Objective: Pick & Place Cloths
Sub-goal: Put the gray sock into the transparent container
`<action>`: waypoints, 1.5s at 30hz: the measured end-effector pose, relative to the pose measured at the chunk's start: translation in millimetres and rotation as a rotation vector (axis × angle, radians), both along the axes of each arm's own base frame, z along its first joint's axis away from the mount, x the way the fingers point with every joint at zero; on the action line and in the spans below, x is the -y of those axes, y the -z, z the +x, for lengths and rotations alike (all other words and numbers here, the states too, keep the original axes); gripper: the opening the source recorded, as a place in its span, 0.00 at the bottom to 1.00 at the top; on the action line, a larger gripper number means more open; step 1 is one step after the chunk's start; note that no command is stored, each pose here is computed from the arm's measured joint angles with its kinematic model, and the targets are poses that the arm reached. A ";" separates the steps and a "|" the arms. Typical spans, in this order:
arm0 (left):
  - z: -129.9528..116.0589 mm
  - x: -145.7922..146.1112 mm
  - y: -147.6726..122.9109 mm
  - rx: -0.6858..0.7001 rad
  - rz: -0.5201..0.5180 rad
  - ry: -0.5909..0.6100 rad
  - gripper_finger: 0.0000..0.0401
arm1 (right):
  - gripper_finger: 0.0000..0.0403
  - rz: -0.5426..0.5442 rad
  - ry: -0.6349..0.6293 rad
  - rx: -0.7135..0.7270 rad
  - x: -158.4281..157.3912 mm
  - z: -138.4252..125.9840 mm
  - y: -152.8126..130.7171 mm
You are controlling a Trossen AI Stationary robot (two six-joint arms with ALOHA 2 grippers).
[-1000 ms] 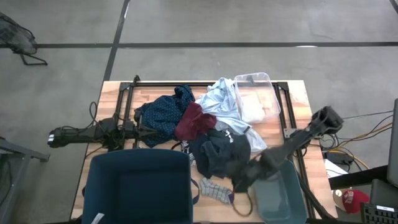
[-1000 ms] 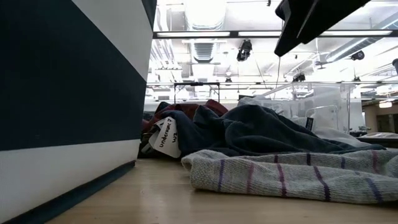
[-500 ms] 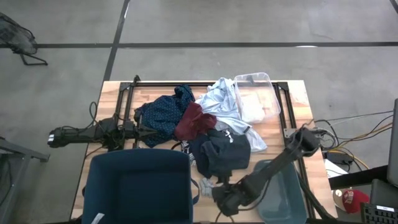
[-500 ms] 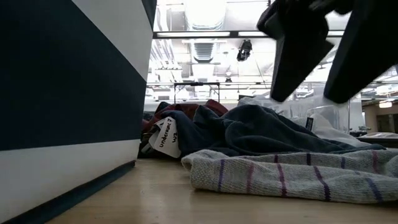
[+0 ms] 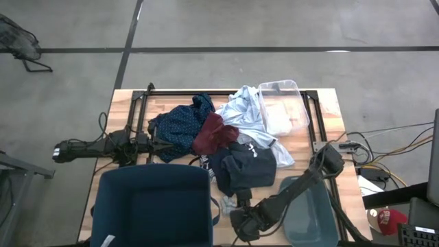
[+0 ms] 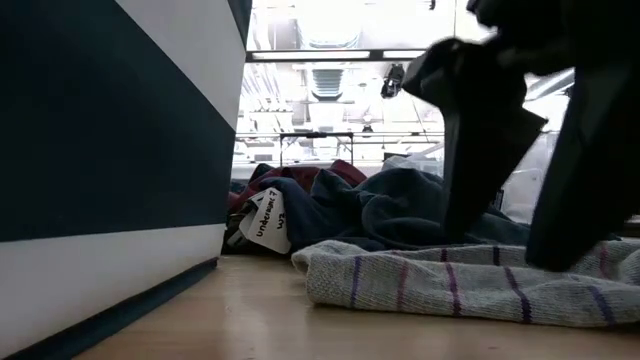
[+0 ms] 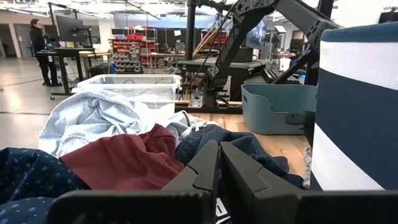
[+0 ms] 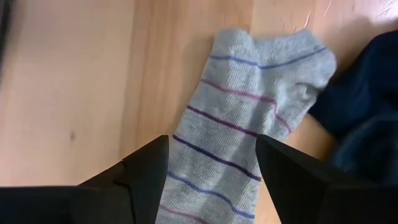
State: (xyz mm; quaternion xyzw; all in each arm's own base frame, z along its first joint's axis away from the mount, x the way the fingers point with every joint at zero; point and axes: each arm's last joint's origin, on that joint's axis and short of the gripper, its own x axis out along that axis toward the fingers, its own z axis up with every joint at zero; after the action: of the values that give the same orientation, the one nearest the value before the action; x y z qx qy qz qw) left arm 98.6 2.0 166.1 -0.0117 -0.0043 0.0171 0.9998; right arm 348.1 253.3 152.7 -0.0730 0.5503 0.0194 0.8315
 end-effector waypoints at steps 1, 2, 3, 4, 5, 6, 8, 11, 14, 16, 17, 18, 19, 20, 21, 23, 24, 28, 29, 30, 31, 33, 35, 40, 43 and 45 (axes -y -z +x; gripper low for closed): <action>0.0 0.0 0.0 0.000 0.000 0.000 0.06 | 0.58 -0.004 0.000 -0.006 0.2 0.2 2.4; 0.0 0.0 0.0 0.000 0.000 0.000 0.06 | 0.57 -0.007 0.002 -0.009 0.6 1.0 4.7; 0.0 0.0 0.0 0.000 0.000 0.000 0.06 | 0.57 -0.009 0.003 -0.012 0.7 1.1 5.8; 0.0 0.0 0.0 0.000 0.000 0.000 0.06 | 0.56 -0.011 0.004 -0.015 1.2 1.2 6.9; 0.0 0.0 0.0 0.000 0.000 0.000 0.06 | 0.56 -0.010 0.005 -0.017 1.5 1.4 7.5; 0.0 0.0 0.0 0.000 0.000 0.000 0.06 | 0.55 -0.005 0.008 -0.019 1.9 1.8 7.7; 0.0 0.0 0.0 0.000 0.000 0.000 0.06 | 0.54 0.003 0.021 -0.022 2.5 1.9 8.2; 0.0 0.0 0.0 0.000 0.000 0.000 0.06 | 0.52 0.009 0.037 -0.025 4.0 2.5 8.9; 0.0 0.0 0.0 0.000 0.000 0.000 0.06 | 0.48 0.011 0.046 -0.030 6.6 2.8 11.1; 0.0 0.0 0.0 0.000 0.000 0.000 0.06 | 0.45 0.011 0.064 -0.038 9.3 2.5 13.8; 0.0 0.0 0.0 0.000 0.000 0.000 0.06 | 0.44 0.013 0.069 -0.041 10.3 2.4 14.9; 0.0 0.0 0.0 0.000 0.000 0.000 0.06 | 0.42 0.016 0.072 -0.045 11.2 2.3 15.9; 0.0 0.0 0.0 0.000 0.000 0.000 0.06 | 0.40 0.018 0.076 -0.047 12.1 2.5 16.5; 0.0 0.0 0.0 0.000 0.000 0.000 0.06 | 0.38 0.019 0.077 -0.049 12.7 2.3 16.8; 0.0 0.0 0.0 0.000 0.000 0.000 0.06 | 0.36 0.018 0.078 -0.050 13.2 2.4 16.9; 0.0 0.0 0.0 0.000 0.000 0.000 0.06 | 0.32 0.014 0.071 -0.051 13.4 2.4 16.9; 0.0 0.0 0.0 0.000 0.000 0.000 0.06 | 0.29 0.012 0.065 -0.051 13.4 2.4 16.9; 0.0 0.0 0.0 0.000 0.000 0.000 0.06 | 0.18 0.001 0.042 -0.055 13.3 2.6 15.4; 0.0 0.0 0.0 0.000 0.000 0.000 0.06 | 0.15 0.000 0.040 -0.056 13.2 2.6 15.0; 0.0 0.0 0.0 0.000 0.000 0.000 0.06 | 0.12 -0.002 0.038 -0.057 13.2 2.7 14.6; 0.0 0.0 0.0 0.000 0.000 0.000 0.06 | 0.09 -0.005 0.033 -0.059 13.2 2.7 14.2; 0.0 0.0 0.0 0.000 0.000 0.000 0.06 | 0.04 -0.010 0.021 -0.060 13.4 2.7 12.6; 0.0 0.0 0.0 0.000 0.000 0.000 0.06 | 0.04 -0.023 0.023 -0.061 13.7 2.7 8.6; 0.0 0.0 0.0 0.000 0.000 0.000 0.06 | 0.03 -0.065 0.036 -0.076 16.0 3.4 -2.9; 0.0 0.0 0.0 0.000 0.000 0.000 0.06 | 0.03 -0.079 0.044 -0.092 15.7 4.0 -12.6; 0.0 0.0 0.0 0.000 0.000 0.000 0.06 | 0.03 -0.089 0.062 -0.099 15.4 4.0 -20.3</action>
State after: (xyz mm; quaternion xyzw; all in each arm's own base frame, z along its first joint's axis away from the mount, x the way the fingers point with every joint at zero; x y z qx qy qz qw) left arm 98.6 2.0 166.1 -0.0116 -0.0041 0.0171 0.9998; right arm 352.0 237.9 172.9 -0.0918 0.5931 -0.0276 0.7994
